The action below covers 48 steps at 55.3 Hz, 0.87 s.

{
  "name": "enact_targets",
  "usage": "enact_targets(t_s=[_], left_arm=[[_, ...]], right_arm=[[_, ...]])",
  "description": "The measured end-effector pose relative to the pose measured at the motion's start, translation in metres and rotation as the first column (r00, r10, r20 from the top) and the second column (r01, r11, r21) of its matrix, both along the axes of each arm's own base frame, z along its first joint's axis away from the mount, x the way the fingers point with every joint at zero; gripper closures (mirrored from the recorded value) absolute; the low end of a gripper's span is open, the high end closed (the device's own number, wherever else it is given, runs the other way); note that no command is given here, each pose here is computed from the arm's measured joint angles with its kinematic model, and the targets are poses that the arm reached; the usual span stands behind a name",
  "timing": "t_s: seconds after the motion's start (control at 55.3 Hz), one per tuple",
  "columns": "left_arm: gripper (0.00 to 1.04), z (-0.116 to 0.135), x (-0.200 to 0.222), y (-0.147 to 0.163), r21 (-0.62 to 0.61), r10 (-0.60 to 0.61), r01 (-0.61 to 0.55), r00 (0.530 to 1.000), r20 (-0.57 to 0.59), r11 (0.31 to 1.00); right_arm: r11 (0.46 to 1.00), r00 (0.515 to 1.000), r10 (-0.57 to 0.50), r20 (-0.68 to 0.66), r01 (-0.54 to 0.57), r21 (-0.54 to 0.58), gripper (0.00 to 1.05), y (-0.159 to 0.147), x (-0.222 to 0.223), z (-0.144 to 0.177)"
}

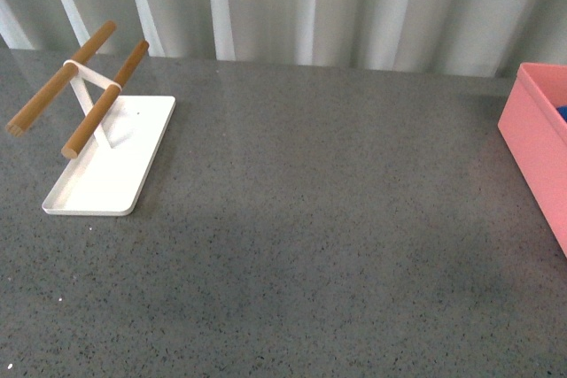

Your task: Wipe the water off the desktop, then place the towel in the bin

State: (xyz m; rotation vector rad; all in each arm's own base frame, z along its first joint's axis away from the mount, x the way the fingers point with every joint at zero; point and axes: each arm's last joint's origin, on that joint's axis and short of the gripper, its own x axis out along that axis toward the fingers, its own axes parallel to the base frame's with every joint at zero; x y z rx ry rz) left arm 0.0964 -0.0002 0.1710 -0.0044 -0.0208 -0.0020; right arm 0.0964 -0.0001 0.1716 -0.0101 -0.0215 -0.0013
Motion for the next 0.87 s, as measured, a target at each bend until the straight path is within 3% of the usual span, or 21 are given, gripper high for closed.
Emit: enact_targets(t_s=[0.09, 0.868], left_arm=[[0.07, 0.0000, 0.0000, 0.0000, 0.000, 0.000, 0.000, 1.000, 0.000, 1.000], [0.07, 0.0000, 0.0000, 0.0000, 0.000, 0.000, 0.000, 1.000, 0.000, 1.000]], right_arm=[[1.000, 1.000, 0.000, 0.000, 0.000, 0.001, 0.05, 0.0000, 0.0000, 0.0000], [1.000, 1.000, 0.000, 0.000, 0.000, 0.001, 0.07, 0.0000, 0.0000, 0.0000]])
